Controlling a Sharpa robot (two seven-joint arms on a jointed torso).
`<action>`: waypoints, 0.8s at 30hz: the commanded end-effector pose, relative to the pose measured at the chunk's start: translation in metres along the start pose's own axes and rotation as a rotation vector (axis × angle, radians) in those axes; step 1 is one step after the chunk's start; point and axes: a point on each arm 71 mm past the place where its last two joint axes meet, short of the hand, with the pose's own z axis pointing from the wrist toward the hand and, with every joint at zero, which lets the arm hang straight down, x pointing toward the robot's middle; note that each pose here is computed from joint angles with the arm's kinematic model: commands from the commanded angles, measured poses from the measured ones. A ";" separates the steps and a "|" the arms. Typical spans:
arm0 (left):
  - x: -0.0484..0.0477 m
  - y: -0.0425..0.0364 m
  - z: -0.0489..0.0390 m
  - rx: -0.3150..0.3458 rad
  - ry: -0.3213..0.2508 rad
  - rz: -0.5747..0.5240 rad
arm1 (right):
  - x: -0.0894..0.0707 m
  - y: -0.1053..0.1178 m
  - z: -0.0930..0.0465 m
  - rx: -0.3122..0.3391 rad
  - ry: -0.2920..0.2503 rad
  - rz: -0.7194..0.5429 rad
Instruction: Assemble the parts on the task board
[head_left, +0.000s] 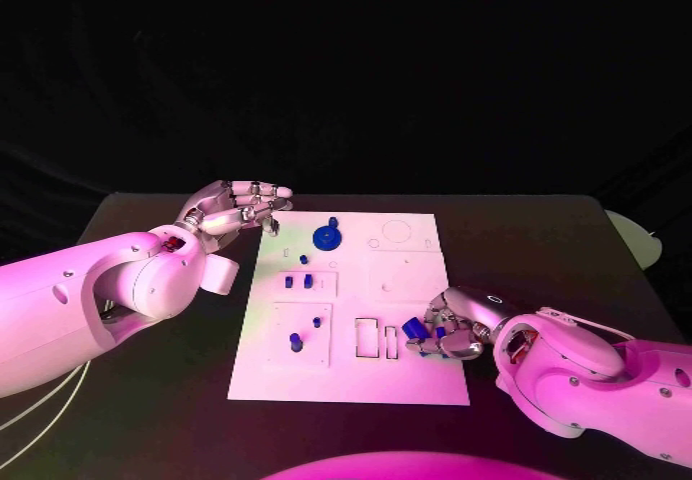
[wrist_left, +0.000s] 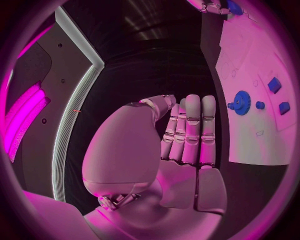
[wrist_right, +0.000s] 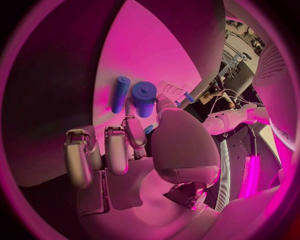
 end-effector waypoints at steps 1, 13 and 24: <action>0.0023 -0.0010 0.0001 0.004 0.018 -0.010 | 0.004 -0.002 0.001 0.017 0.012 -0.020; 0.0018 -0.0011 -0.0002 0.004 0.016 -0.010 | 0.001 0.004 -0.002 -0.004 -0.045 0.032; 0.0030 -0.0008 0.0009 0.004 0.019 -0.011 | -0.012 0.022 -0.009 -0.050 -0.101 0.116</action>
